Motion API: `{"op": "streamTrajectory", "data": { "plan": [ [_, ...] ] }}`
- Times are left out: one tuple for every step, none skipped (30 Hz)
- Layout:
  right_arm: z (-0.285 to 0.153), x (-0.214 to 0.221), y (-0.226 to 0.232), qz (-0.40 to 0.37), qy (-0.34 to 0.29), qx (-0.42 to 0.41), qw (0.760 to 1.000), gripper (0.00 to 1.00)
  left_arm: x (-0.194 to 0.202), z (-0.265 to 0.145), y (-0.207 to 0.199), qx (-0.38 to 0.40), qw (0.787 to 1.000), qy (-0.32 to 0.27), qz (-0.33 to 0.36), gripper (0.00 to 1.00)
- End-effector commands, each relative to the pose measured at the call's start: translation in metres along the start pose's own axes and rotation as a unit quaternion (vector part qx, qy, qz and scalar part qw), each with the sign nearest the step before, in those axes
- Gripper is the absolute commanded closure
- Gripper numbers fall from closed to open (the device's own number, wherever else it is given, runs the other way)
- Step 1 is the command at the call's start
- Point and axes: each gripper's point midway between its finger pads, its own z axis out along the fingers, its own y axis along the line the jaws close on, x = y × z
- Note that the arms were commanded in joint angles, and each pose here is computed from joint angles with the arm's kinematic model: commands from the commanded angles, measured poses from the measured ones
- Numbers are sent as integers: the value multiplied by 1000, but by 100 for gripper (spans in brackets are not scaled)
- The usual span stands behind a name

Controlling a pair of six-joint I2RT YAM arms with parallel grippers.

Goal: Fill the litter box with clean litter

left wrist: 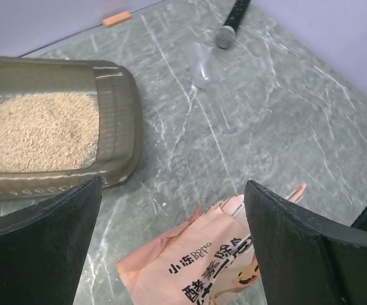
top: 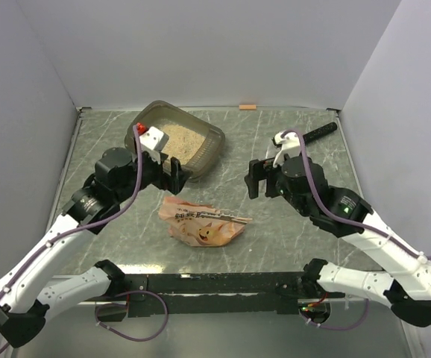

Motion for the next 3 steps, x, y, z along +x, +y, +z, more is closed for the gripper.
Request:
{"op": "streamTrajectory", "data": {
  "plan": [
    [-2,-19,-19,13,-26,61,998,0,-18,-7,8,-31,997,-54,-36,3],
    [2,-18,-25,29,-21,91,995,0,-20,-9,8,-30,997,-64,-40,3],
    [0,-23,-39,38,-31,136,989,0,-20,-10,9,-32,996,-71,-44,3]
  ]
}}
